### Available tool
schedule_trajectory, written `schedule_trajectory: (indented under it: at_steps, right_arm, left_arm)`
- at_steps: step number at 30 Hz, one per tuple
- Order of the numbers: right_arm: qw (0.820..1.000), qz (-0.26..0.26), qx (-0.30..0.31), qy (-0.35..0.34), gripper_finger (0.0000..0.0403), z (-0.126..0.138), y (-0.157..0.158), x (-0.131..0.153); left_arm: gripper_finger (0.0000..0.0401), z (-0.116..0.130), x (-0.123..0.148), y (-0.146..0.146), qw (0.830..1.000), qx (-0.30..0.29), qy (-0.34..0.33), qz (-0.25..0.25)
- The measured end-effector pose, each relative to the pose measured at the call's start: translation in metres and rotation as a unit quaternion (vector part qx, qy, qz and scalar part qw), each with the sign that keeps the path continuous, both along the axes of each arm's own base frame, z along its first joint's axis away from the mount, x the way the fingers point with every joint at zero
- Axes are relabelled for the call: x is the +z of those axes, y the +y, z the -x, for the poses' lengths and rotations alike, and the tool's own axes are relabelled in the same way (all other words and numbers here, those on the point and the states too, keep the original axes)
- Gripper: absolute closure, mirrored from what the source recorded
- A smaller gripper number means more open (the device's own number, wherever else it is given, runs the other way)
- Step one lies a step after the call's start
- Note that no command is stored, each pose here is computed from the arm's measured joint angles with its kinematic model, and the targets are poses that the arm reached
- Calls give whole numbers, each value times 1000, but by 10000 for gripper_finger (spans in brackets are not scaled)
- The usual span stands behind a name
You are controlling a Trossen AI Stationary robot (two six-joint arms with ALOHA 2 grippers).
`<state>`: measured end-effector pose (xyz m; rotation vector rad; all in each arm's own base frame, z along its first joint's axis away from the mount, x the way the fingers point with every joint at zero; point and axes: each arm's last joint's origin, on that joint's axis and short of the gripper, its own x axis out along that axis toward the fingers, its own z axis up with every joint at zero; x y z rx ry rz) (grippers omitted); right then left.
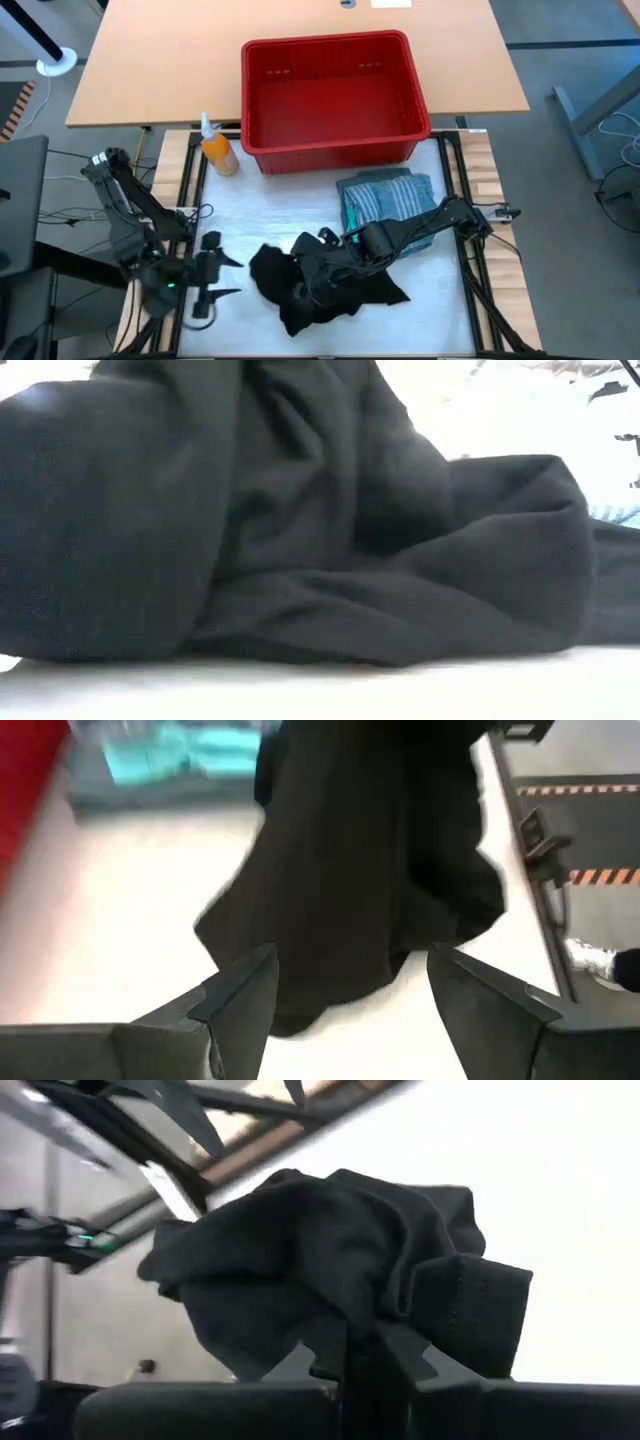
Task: Fold Laundry from Bin
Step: Remove the black shirt from the red bin, then fold the black shirt
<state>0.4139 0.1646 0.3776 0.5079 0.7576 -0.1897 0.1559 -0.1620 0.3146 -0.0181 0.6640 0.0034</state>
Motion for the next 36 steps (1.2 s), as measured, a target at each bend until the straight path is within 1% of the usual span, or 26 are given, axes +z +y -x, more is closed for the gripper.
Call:
schedule_trajectory:
  at_steps: [3,5,7,10,12,13,16,18,20,22,25,26,28,31,34,36]
  right_arm:
    - [1000,-1,17,21,299,1,-4,-2]
    - [999,-14,36,38,263,2,-7,-3]
    - [996,-26,62,58,223,3,-9,-5]
    - [991,-21,94,94,166,11,-12,-5]
    - [988,-8,102,118,140,22,-10,-2]
    - [986,8,100,132,132,30,-8,0]
    - [976,66,92,186,124,58,-1,3]
    - [969,73,81,221,124,71,5,1]
    - [965,77,96,231,124,75,13,-7]
    - [955,82,110,261,124,78,19,-24]
    - [931,102,103,335,124,93,18,-53]
    - [928,102,103,343,124,99,18,-62]
    - [930,93,97,343,124,110,17,-77]
    - [933,81,71,342,124,132,11,-98]
    - [949,52,43,307,124,149,7,-123]
    - [961,22,31,275,124,158,8,-142]
  left_arm:
    - [154,-12,-24,6,999,4,26,35]
    - [154,-17,-36,7,998,-9,31,62]
    - [154,-21,-45,8,996,-11,30,78]
    - [154,-24,-58,15,996,15,36,77]
    - [154,-26,-65,20,995,37,41,79]
    - [154,-26,-68,23,994,48,43,83]
    - [154,-30,-73,27,992,73,48,91]
    - [154,-33,-76,28,991,84,51,92]
    - [154,-38,-80,29,990,95,57,89]
    - [154,-44,-89,29,989,102,75,81]
    - [154,-54,-106,26,986,102,112,74]
    - [154,-57,-111,25,985,102,116,74]
    - [154,-64,-119,23,985,109,118,67]
    - [154,-78,-128,23,986,120,95,65]
    - [154,-94,-137,29,984,134,87,76]
    - [154,-102,-147,33,980,144,100,89]
